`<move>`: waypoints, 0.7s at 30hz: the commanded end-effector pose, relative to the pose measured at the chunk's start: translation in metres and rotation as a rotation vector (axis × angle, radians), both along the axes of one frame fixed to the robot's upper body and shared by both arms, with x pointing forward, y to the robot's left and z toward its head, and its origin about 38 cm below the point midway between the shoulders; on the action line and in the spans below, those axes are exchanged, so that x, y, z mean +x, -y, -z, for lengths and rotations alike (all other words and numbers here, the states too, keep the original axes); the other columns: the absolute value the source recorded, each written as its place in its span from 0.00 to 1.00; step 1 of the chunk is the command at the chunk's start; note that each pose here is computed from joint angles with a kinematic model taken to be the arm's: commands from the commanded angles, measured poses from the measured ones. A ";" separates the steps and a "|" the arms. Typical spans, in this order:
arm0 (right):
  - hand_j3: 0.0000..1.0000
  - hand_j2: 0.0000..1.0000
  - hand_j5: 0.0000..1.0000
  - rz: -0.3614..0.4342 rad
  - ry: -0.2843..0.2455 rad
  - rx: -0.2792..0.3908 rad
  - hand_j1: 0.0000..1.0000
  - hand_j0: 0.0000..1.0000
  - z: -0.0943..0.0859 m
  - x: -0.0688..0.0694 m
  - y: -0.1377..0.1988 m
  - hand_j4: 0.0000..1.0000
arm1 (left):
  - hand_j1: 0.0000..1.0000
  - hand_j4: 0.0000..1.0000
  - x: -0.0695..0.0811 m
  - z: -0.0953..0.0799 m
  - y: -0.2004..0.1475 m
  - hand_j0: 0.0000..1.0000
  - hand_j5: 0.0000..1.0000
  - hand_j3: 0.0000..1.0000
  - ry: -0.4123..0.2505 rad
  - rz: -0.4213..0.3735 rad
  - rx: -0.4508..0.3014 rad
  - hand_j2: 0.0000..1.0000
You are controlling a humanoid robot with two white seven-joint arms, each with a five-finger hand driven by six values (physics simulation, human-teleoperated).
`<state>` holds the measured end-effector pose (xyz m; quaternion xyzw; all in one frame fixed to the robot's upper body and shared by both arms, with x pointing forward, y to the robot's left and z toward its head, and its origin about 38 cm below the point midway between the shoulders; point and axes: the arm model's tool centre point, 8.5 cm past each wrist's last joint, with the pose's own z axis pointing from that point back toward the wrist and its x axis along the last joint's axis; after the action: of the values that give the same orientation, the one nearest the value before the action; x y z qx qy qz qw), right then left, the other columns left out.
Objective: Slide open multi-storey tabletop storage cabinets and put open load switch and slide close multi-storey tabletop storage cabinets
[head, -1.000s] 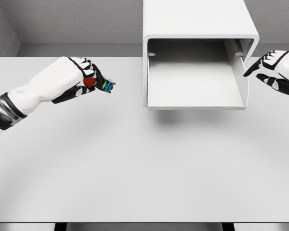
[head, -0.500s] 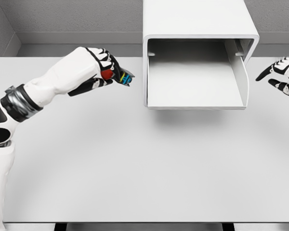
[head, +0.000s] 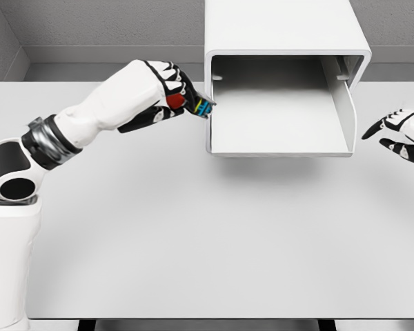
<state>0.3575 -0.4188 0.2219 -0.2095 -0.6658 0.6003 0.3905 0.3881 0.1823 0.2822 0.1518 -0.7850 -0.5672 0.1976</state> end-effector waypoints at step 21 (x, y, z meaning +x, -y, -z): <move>0.55 0.55 0.55 0.041 -0.119 0.007 0.55 0.55 0.051 -0.021 0.008 0.55 | 0.38 0.38 -0.002 0.004 0.066 0.38 0.38 0.38 0.000 0.073 -0.022 0.38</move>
<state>0.3362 -0.4265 0.1694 -0.1859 -0.6371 0.6039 0.4414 0.3862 0.1210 0.2788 0.1257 -0.7947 -0.5665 0.1779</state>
